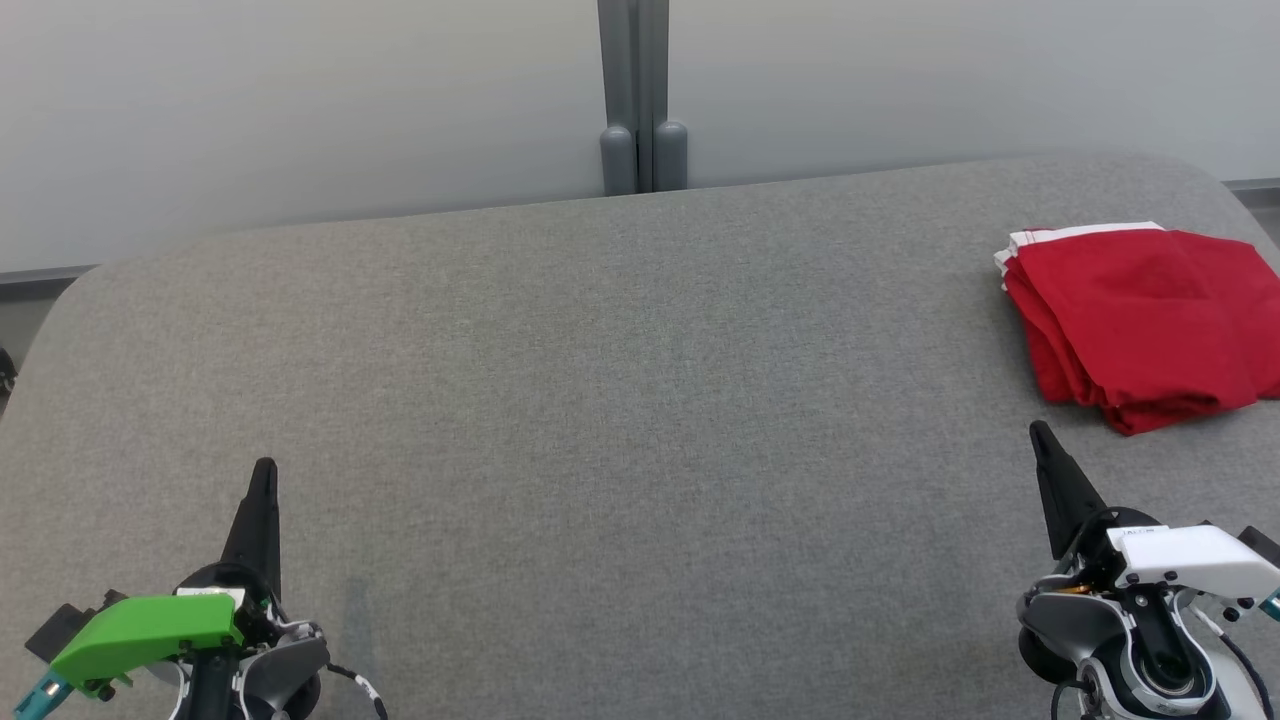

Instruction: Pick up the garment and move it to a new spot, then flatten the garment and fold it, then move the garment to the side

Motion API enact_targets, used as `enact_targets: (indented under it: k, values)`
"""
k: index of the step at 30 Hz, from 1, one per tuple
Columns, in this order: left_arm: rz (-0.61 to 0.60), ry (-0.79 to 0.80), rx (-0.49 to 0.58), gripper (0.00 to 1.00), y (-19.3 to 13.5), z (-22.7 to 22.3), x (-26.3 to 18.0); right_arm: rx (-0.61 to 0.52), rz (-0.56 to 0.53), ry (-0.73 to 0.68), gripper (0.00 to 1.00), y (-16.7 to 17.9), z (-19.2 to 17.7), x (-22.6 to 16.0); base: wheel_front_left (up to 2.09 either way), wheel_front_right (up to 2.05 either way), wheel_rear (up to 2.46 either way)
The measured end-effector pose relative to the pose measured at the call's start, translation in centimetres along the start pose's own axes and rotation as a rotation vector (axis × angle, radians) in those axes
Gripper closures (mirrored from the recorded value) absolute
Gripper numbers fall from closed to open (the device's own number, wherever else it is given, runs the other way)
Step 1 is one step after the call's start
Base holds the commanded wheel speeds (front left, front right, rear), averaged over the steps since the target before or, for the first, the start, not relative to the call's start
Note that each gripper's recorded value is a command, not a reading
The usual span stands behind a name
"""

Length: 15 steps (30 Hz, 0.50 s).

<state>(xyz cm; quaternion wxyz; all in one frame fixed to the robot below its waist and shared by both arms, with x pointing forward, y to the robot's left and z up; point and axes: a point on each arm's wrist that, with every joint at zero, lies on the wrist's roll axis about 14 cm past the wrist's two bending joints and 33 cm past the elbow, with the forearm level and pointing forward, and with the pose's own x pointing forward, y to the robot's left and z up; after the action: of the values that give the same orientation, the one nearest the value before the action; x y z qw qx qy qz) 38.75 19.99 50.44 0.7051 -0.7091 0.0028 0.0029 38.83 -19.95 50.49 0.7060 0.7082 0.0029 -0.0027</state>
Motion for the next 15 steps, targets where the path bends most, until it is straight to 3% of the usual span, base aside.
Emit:
enact_targets:
  k: [15]
  values:
    - [0.0,0.0,0.0,1.0,-0.01,0.0,0.0,0.0,0.0,0.0,1.0,0.0,-0.01,0.0,0.0,0.0,0.0]
